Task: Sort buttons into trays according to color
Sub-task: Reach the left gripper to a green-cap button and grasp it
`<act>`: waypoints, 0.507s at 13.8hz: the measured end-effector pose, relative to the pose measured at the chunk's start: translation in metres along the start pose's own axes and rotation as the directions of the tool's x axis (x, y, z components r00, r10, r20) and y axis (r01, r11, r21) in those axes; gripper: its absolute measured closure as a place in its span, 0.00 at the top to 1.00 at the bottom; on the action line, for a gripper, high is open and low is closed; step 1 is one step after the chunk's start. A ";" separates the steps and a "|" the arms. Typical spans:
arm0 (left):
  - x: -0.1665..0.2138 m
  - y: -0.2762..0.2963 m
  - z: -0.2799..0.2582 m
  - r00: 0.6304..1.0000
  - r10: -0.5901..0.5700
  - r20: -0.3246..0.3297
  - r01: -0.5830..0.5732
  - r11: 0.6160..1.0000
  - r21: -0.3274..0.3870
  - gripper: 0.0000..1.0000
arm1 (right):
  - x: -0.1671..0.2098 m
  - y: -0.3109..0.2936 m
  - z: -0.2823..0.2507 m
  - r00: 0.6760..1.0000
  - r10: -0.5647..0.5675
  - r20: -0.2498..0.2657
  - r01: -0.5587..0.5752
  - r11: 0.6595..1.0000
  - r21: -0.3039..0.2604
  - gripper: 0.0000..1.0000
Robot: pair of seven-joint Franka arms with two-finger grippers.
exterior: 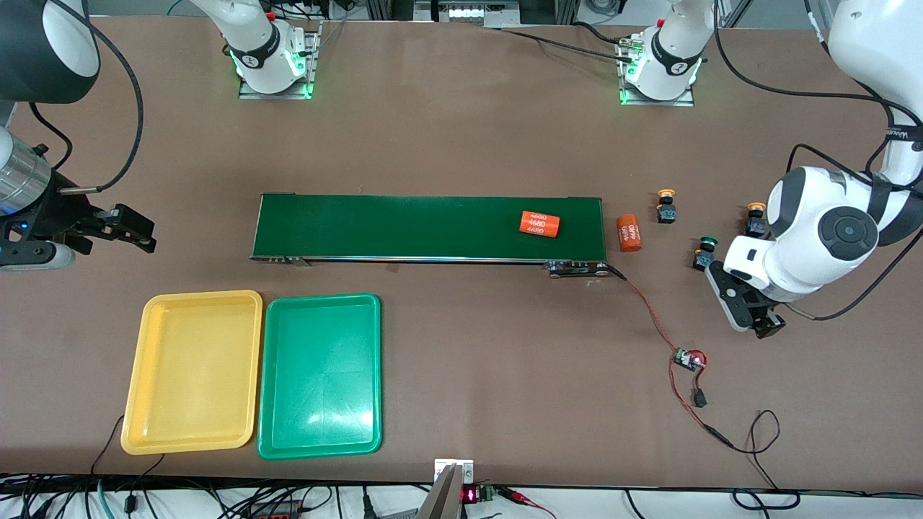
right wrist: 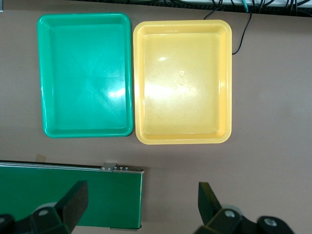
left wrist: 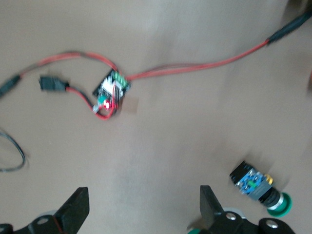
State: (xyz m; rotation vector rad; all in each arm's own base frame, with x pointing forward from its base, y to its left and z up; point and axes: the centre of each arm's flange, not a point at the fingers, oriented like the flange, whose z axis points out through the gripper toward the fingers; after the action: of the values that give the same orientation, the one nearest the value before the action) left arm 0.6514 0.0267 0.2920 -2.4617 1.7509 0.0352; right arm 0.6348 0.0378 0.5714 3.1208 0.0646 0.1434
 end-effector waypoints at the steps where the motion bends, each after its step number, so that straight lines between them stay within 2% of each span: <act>1: -0.014 -0.003 0.008 0.999 -0.031 0.013 0.031 0.999 -0.009 1.00 | 0.000 0.000 0.000 1.000 0.000 0.000 0.000 1.000 0.000 1.00; 3: -0.041 -0.005 0.026 0.985 -0.167 0.037 0.169 0.985 -0.036 1.00 | 0.000 0.000 0.000 1.000 0.000 0.000 0.000 1.000 0.000 1.00; 4: -0.049 -0.001 0.036 0.966 -0.251 0.054 0.254 0.966 -0.054 1.00 | 0.000 0.000 0.000 1.000 0.000 0.000 0.000 1.000 0.000 1.00; 5: -0.052 0.006 0.044 0.938 -0.337 0.080 0.343 0.936 -0.075 1.00 | 0.000 0.000 0.000 1.000 0.001 0.000 -0.001 1.000 0.000 1.00; 7: -0.052 0.019 0.055 0.855 -0.497 0.149 0.513 0.852 -0.105 1.00 | 0.000 0.000 0.000 1.000 0.001 0.000 -0.001 1.000 0.000 1.00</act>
State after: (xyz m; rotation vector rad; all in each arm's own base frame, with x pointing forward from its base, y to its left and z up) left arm 0.6191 0.0757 0.2405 -2.8751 1.0360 0.2566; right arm 0.6348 0.0374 0.5714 3.1208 0.0637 0.1434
